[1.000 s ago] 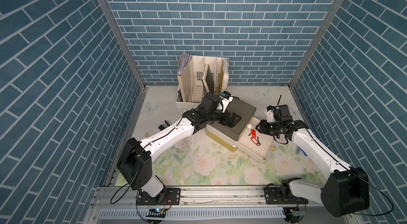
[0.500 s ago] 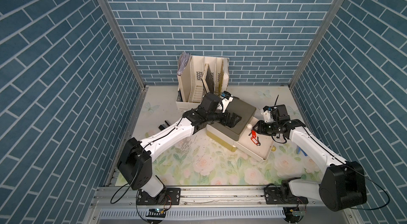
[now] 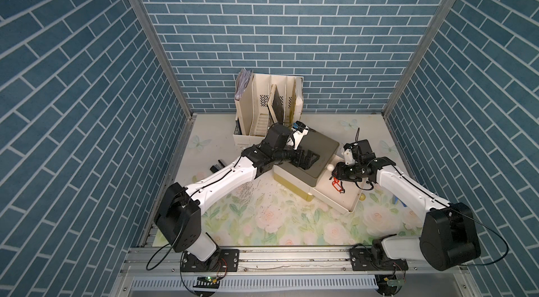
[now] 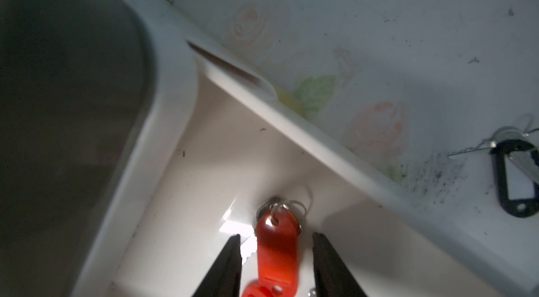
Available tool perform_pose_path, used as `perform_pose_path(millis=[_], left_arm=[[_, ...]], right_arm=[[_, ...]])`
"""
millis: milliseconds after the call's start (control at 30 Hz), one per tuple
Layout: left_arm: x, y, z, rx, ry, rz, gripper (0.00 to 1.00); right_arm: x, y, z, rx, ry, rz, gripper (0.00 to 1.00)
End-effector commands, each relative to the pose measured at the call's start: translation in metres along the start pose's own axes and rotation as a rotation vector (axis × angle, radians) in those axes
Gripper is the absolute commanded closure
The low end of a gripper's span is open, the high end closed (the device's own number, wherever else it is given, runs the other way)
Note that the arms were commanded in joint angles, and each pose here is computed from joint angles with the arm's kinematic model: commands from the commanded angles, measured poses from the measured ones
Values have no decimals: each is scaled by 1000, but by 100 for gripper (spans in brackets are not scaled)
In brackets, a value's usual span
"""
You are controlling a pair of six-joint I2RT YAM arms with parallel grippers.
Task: Take the keys out of the drawer
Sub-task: Pick up the key from the drawer.
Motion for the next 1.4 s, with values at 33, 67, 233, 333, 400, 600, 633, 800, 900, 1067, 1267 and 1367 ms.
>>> perform_pose_path(millis=[33,67,233,333,400,600,633,800,900,1067,1267,1367], left_arm=[[31,-34,4,148,98,-76,0],[32,-35,3,149,98,-76,0],[36,-34,2,149,99,-79,0],[38,-34,0,149,99,-81,0],[39,-34,1,150,98,-82,0],[40,-36,3,153,91,-90,0],[40,-36,2,152,90,-89,0],[40,-36,2,154,94,-90,0],[40,-36,2,151,95,-91,0],[41,-37,2,154,98,-92,0],[39,-35,2,148,91,-93,0],[37,-32,1,142,85,-95,0]], right_arm=[[3,12,0,-16,-71,16,57],[3,13,1,-13,-79,15,58],[7,16,8,-2,-98,16,58],[6,16,8,4,-136,18,61],[4,15,8,11,-151,20,64],[0,13,5,17,-193,19,72],[1,13,5,15,-192,19,74],[1,15,1,-3,-192,17,83],[2,16,-1,-13,-188,18,89],[3,18,-8,-39,-194,20,94],[6,24,-25,-99,-190,14,100],[12,30,-42,-162,-166,20,100]])
Point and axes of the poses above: each gripper's point midway between its finger pads, its own z axis out along the fingers, its own x axis along the line the jaws close on, y = z × x, the point moved 8 cm from there along -z, back along the fingers, and after that the axes turned 12 degrees about -z, right-handed, at the moved point
